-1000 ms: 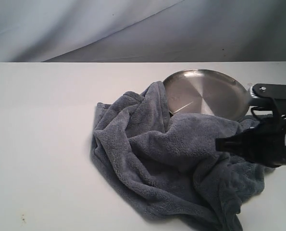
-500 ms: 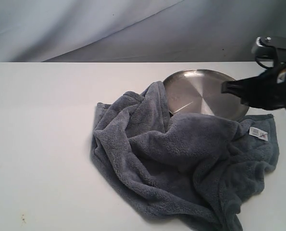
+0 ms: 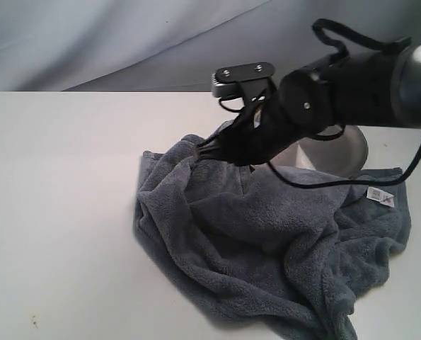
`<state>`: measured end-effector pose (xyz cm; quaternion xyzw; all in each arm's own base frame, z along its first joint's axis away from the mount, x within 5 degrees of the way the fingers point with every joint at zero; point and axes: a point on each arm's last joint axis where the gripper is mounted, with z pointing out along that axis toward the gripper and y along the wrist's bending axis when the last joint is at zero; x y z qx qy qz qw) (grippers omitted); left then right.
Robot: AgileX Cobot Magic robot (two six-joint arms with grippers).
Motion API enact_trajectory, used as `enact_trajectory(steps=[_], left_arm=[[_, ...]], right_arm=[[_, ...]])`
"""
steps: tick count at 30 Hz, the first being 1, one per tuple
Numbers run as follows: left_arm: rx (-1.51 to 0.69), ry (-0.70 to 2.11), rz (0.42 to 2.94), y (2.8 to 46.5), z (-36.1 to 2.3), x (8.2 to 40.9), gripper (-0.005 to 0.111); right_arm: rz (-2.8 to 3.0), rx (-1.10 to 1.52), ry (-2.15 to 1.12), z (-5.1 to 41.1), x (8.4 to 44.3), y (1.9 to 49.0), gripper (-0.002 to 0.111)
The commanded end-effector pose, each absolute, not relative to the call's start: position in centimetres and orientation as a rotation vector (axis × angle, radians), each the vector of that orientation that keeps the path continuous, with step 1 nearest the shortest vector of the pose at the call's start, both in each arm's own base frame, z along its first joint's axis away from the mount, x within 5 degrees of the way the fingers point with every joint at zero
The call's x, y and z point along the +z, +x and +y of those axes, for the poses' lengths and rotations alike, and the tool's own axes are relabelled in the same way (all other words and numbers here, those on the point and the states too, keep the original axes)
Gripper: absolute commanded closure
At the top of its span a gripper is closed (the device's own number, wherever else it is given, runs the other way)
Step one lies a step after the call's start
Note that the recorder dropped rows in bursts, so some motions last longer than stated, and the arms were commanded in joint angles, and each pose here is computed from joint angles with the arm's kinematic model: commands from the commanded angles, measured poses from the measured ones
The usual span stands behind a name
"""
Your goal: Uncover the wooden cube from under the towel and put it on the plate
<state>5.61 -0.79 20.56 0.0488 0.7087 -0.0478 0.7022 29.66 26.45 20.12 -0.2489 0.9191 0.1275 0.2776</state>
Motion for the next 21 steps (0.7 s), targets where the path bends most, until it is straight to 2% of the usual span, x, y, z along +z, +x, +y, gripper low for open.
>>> enact_trajectory(steps=[1, 4, 9, 17, 21], left_arm=[[-0.108, 0.102, 1.567, 5.6, -0.8, 20.5, 0.107], [-0.108, 0.102, 1.567, 5.6, -0.8, 20.5, 0.107], [-0.108, 0.102, 1.567, 5.6, -0.8, 20.5, 0.107], [-0.108, 0.102, 1.567, 5.6, -0.8, 20.5, 0.107], [-0.108, 0.102, 1.567, 5.6, -0.8, 20.5, 0.107]], right_arm=[[2.454, 0.376, -0.826, 29.7, 20.4, 26.3, 0.108], [2.444, 0.389, -0.935, 31.3, 20.2, 23.5, 0.108], [2.426, 0.509, -0.955, 31.3, 19.2, 19.3, 0.108], [2.449, 0.596, -0.817, 25.6, 17.6, 15.5, 0.108], [2.46, 0.59, -0.714, 22.0, 17.4, 15.1, 0.108]])
